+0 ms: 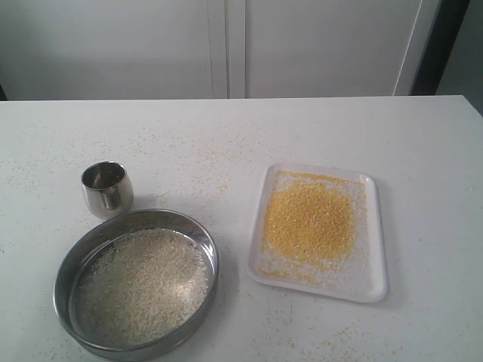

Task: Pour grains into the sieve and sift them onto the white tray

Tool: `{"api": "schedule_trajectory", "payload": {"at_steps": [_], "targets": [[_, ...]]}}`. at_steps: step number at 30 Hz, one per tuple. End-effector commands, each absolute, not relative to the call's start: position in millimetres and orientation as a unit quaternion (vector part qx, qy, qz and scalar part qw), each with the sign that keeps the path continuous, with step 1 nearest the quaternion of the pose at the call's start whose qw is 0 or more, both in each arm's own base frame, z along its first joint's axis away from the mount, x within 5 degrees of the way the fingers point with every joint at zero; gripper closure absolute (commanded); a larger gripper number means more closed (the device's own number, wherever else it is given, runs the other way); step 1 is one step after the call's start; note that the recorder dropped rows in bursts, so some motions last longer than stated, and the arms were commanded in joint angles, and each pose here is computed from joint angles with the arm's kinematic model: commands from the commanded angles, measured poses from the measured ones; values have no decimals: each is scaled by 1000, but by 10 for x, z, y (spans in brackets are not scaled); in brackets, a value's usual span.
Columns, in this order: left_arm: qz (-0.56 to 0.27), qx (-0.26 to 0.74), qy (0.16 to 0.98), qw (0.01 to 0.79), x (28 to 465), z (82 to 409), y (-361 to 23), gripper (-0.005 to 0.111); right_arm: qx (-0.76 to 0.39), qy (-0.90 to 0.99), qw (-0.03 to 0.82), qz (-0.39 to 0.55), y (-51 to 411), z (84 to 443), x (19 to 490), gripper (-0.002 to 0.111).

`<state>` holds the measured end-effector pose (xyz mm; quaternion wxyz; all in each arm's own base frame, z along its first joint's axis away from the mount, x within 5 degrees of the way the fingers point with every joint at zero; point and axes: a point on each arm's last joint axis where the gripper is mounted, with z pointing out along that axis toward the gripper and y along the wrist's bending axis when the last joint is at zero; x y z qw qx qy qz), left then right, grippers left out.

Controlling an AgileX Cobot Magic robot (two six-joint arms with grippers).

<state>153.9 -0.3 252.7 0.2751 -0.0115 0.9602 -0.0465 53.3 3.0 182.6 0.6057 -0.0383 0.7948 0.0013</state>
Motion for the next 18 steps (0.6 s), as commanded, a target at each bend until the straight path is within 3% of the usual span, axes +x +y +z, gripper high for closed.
{"api": "schedule_trajectory", "payload": {"at_steps": [1,18], "targets": [[-43,-10,956,289,1458,2559,-3,107,-38,790,612,4,33,1824,534,108],[-21,5,921,389,1025,2504,-12,107,-38,790,612,4,33,1824,534,108]]}}
